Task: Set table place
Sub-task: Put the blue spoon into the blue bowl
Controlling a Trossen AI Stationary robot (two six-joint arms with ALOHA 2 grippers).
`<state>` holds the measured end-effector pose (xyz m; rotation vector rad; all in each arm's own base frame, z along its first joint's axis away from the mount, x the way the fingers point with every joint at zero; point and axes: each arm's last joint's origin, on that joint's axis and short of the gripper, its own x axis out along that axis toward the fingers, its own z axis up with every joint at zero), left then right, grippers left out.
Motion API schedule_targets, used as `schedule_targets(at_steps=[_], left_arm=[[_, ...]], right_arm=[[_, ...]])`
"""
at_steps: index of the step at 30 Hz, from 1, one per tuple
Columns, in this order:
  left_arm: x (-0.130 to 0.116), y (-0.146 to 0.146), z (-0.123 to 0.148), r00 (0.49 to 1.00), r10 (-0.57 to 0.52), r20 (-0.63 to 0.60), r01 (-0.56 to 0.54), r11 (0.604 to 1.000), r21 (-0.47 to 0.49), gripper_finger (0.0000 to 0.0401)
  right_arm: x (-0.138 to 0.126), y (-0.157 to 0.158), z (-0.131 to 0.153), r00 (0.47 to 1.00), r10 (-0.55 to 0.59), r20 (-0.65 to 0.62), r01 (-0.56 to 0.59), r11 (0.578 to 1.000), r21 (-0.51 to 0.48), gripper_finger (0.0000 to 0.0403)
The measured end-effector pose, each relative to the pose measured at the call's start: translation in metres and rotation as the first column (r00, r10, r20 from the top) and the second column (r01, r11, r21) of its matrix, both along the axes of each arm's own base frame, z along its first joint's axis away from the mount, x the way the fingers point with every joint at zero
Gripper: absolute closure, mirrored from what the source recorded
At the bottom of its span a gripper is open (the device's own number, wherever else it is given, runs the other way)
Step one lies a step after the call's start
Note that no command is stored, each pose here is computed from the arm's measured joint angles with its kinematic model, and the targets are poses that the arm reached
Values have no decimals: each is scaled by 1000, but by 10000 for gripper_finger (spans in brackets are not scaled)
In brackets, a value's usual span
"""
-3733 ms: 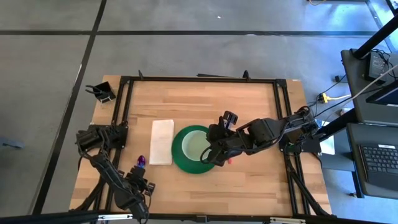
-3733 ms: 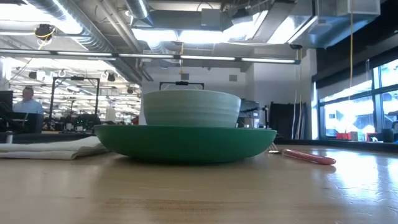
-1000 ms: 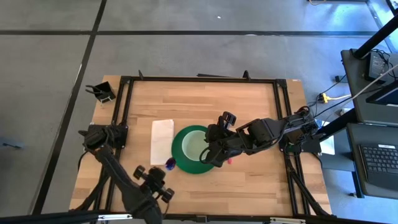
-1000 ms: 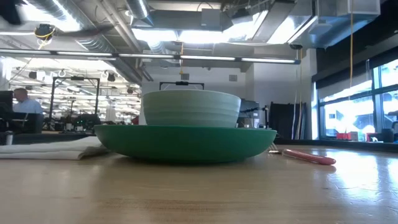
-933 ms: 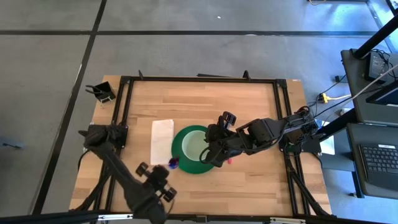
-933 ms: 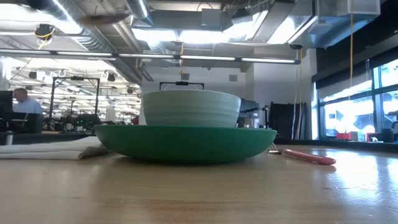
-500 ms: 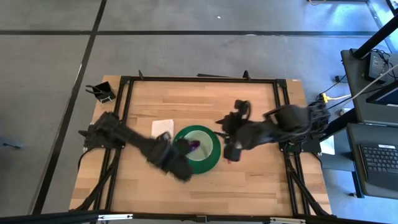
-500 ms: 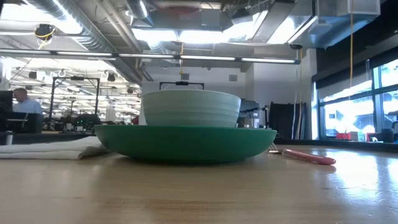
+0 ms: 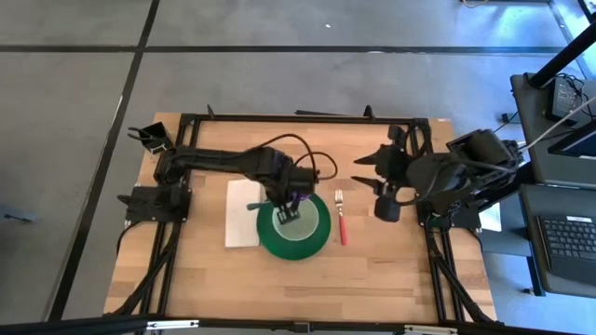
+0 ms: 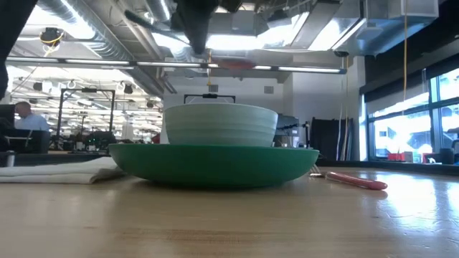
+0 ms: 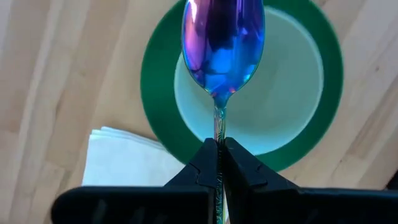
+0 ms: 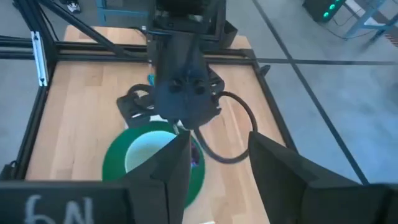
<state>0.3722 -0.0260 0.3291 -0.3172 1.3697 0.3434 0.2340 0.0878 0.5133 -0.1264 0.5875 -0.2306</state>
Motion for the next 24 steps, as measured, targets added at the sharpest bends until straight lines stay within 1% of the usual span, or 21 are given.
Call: schedule_targets(at_steps=[3,7,12,15,21,24], left_arm=[[0,5,-8,999,-27,-34,26,999,-39,399],[-2,-1,-22,993,-77,-87,70,994,-82,399],[0,-17,-35,987,-146,-70,138,984,-111,399],[6,-20,-46,985,-161,-60,151,979,-140,399],[17,-20,-76,958,-244,-150,218,961,-167,399],[19,-19,-85,950,-250,-185,222,962,-157,399]], right_arm=[[-6,-3,-1,1000,-1,-29,1,1000,-12,241],[-8,-4,-3,998,-5,-61,4,1000,-23,241],[-7,-3,-5,997,-5,-72,3,1000,-28,241],[-5,-2,-5,997,-5,-75,3,1000,-29,241],[-4,-2,-6,997,-12,-73,10,1000,-27,241],[-4,-3,-6,997,-28,-66,27,1000,-7,241]])
